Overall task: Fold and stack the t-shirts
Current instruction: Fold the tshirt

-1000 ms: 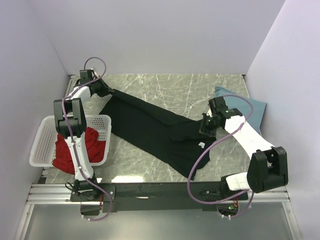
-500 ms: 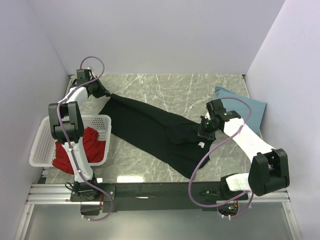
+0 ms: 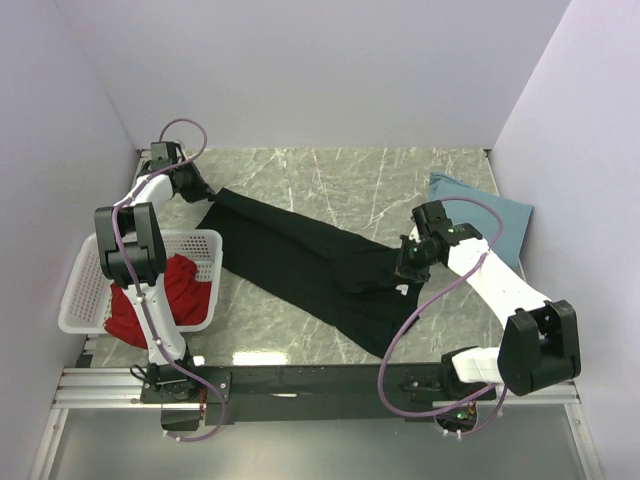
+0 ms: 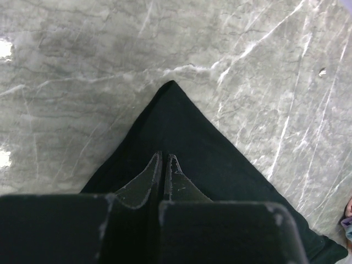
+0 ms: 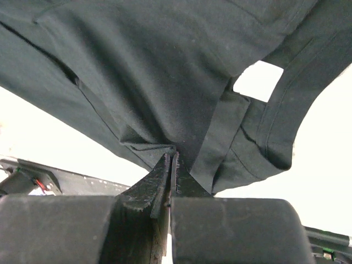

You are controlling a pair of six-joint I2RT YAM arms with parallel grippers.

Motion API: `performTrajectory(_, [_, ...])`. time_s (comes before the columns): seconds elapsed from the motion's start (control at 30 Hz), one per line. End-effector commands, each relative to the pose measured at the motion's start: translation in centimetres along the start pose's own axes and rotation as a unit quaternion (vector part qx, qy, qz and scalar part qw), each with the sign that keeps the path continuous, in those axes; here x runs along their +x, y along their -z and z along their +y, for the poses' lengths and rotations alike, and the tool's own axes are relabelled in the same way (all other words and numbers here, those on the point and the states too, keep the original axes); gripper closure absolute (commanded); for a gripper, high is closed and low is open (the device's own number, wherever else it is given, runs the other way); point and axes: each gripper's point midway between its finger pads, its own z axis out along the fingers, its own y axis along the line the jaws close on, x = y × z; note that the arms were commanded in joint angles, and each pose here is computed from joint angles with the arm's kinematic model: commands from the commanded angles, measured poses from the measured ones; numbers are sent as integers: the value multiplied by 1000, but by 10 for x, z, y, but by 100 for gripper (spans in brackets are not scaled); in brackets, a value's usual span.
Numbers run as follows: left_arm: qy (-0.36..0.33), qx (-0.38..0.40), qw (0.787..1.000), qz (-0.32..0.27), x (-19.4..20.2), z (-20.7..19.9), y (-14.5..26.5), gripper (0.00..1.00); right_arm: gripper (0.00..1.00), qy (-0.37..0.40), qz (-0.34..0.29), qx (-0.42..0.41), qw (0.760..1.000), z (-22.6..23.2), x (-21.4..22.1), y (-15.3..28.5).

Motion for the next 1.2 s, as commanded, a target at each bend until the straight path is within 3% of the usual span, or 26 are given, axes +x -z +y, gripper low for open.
performTrajectory(0.0, [-15,-13,1000,-14,-9,5,8,100,100,6,9,-13,1000,4,11,7])
performTrajectory(0.3, [-9,-51,999,-5,-1,21,6,99,100,10,26,-29,999,6,25,11])
performTrajectory(0.37, [-3,-66,998,-2,3,27,7,87,100,9,40,-18,999,-2,33,4])
performTrajectory(0.4, [3,-73,997,-4,3,28,9,80,91,7,47,-7,999,-7,37,2])
performTrajectory(0.43, [6,-88,996,-12,-1,32,11,59,84,6,45,10,999,-13,37,0])
performTrajectory(0.47, [9,-94,995,-13,-1,33,13,52,77,7,46,16,999,-15,38,1])
performTrajectory(0.5, [8,-94,995,-19,-4,30,17,47,69,8,41,23,999,-16,37,2])
performTrajectory(0.63, [-6,-58,997,-41,-24,3,27,33,58,31,4,45,999,-12,17,15])
performTrajectory(0.77, [-30,-29,998,-40,-28,-30,26,31,55,90,-49,33,994,20,-18,30])
performTrajectory(0.87, [-46,-11,998,-29,-19,-53,18,31,55,124,-50,-2,991,49,-31,22])
performTrajectory(1.03, [-32,33,999,20,14,-73,-6,31,61,193,-1,-11,981,89,-23,-22])
performTrajectory(1.17, [-3,26,998,62,40,-60,-21,31,61,256,30,18,966,111,-7,-53])
